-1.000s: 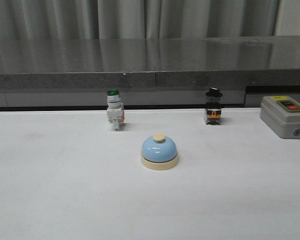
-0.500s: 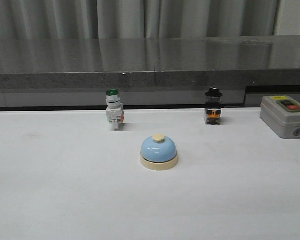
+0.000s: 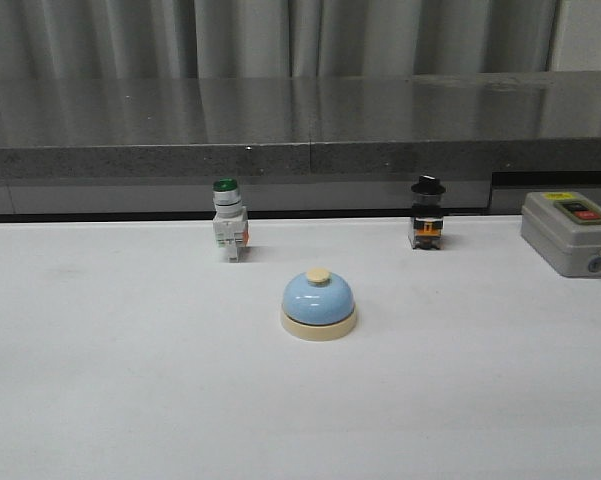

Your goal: Place and press bell with both arms

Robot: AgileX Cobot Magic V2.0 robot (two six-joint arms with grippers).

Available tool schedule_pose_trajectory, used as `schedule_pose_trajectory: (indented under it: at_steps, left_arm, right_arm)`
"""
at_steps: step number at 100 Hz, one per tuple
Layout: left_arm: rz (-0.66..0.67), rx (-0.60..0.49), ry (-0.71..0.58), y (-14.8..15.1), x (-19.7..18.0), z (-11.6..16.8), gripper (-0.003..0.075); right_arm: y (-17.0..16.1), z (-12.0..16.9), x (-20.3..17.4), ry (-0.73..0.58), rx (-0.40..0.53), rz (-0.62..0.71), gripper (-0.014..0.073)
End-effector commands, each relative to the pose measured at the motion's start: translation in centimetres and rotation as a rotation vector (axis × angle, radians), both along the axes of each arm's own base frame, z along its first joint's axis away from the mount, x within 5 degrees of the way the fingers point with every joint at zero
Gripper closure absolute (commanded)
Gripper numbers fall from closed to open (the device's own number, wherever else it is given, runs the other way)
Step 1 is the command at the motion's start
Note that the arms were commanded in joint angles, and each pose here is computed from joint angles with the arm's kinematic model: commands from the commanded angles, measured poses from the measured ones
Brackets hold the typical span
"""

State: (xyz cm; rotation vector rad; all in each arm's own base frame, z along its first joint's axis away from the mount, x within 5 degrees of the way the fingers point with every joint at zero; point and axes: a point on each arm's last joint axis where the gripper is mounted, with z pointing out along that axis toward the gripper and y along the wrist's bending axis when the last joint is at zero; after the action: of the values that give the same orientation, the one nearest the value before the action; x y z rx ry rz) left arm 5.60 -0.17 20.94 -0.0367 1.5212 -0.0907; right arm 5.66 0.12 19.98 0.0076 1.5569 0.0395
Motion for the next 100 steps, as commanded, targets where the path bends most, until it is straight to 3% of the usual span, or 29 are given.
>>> schedule_pose_trajectory:
  at_steps: [1,84,100]
  left_arm:
    - [-0.004,-0.014,-0.058,0.0,-0.1,-0.6,0.0741]
    - [-0.004,-0.014,-0.058,0.0,-0.1,-0.6,0.0741]
    - [-0.004,-0.014,-0.058,0.0,-0.1,-0.6,0.0741]
  right_arm:
    - [0.0,1.2,-0.2,-0.1,-0.013,-0.006,0.0664]
    - [0.0,1.2,-0.2,-0.1,-0.013,-0.006,0.0664]
    - [0.0,2.6,-0.5,-0.108,-0.013,-0.006,0.0664]
